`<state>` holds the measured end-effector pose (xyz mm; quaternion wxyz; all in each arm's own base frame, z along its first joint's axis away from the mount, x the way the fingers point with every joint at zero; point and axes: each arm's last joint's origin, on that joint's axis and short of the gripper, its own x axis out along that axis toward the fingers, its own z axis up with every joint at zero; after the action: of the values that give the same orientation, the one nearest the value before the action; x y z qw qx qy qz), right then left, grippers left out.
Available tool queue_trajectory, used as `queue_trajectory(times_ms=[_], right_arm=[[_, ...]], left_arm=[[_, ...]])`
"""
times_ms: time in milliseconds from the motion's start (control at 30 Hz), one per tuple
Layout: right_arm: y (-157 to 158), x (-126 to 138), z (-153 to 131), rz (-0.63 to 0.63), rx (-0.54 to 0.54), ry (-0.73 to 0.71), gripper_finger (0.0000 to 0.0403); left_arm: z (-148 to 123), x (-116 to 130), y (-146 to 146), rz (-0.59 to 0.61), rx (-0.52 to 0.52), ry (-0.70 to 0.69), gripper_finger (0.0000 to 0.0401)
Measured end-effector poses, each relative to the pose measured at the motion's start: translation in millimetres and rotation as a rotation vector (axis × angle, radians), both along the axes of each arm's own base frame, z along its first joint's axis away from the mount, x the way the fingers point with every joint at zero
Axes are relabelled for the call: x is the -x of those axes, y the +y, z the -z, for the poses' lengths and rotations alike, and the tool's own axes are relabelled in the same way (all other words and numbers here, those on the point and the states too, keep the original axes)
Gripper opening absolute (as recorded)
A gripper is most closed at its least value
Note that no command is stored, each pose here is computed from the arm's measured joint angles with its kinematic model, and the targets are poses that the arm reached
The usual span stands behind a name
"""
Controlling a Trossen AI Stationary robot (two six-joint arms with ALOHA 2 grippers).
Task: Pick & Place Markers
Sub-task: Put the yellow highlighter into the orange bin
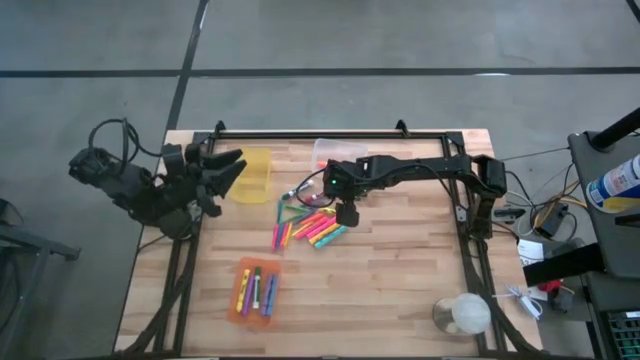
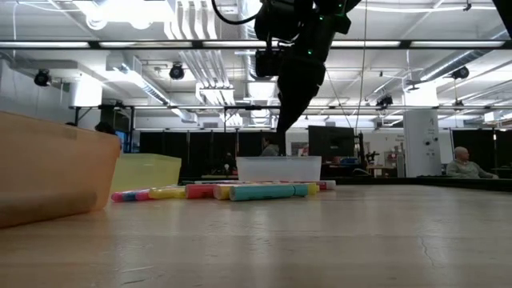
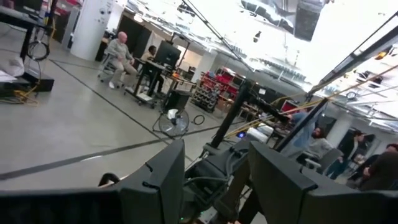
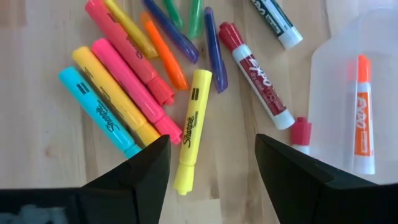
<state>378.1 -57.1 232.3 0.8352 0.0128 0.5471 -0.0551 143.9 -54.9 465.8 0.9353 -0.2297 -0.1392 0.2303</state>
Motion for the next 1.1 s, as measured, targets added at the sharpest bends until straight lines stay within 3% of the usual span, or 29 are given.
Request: queue_trajectory(times_ms=[200,367,900,1100], right_arm=[[-0.4,0.0,0.0,0.042,-0.007,-0.003,0.0226],[-0.2,0.0,0.1,0.098,-0.034,-0.008,0.0226],[0.1,0.1,0.4,0.071,-0.032,-0.006,0.0226],[-0.3,-0.5,0.4,0.196,-0.077,-0.023,0.0226]], left_arm=[[0.1,-1.1,2.7,-0.042,-0.073,0.047,0.0172],[-2.0,1.5,8.5,-0.081,-0.064,0.035,0.0172],[4.2,-2.5,6.5,-0.07,-0.072,0.08,0.0172],[13.1,-3.8,5.2,-0.031,-0.08,0.143,0.0172]])
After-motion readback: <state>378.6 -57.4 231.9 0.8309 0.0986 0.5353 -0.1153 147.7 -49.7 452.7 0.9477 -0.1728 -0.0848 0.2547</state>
